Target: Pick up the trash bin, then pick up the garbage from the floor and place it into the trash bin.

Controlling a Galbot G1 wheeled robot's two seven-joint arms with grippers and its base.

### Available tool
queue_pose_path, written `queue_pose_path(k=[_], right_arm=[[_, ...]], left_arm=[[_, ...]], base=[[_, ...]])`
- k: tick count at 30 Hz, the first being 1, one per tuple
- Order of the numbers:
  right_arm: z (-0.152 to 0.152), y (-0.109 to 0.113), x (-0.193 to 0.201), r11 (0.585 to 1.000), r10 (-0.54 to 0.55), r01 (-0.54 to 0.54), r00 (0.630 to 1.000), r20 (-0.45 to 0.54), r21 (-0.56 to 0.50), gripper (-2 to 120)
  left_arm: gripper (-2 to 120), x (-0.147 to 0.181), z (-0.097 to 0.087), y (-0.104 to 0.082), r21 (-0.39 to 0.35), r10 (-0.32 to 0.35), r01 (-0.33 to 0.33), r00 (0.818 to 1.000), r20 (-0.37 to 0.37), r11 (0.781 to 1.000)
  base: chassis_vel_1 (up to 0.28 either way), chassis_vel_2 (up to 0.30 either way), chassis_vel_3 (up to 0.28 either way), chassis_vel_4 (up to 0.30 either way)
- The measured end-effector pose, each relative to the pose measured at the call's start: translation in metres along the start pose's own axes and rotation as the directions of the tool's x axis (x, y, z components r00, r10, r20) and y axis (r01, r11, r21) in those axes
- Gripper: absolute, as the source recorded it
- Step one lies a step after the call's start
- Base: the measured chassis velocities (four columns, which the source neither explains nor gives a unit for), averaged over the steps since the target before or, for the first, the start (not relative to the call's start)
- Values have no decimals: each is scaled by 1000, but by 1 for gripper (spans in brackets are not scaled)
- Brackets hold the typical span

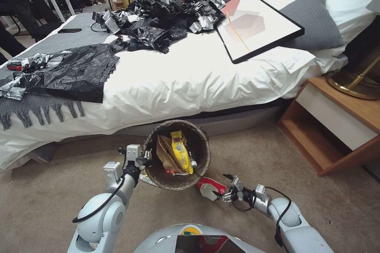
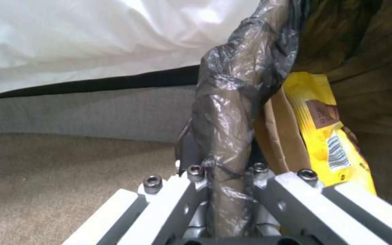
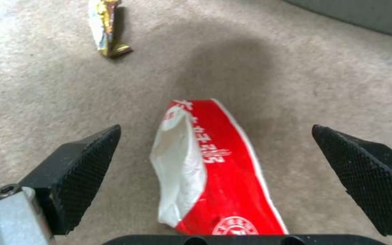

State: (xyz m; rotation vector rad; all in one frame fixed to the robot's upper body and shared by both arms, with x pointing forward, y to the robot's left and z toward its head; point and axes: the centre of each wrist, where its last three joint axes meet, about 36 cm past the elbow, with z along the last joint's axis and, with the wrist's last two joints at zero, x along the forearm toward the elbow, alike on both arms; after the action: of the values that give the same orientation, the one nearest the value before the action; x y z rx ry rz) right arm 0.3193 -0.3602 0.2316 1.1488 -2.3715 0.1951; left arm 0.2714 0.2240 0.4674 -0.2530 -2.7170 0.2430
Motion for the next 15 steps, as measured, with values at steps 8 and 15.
queue_pose_path(k=[8, 15], right_arm=[[6, -1, -11, 1000, -15, 15, 1000, 5, -11, 100], [11, -7, -26, 1000, -19, 19, 1000, -2, -11, 100]], left_arm=[[0, 0, 1, 0, -3, 0, 0, 1000, -3, 1000], [0, 0, 1, -1, -3, -1, 1, 1000, -4, 1000]], base=[[0, 0, 0, 0], [0, 0, 0, 0]])
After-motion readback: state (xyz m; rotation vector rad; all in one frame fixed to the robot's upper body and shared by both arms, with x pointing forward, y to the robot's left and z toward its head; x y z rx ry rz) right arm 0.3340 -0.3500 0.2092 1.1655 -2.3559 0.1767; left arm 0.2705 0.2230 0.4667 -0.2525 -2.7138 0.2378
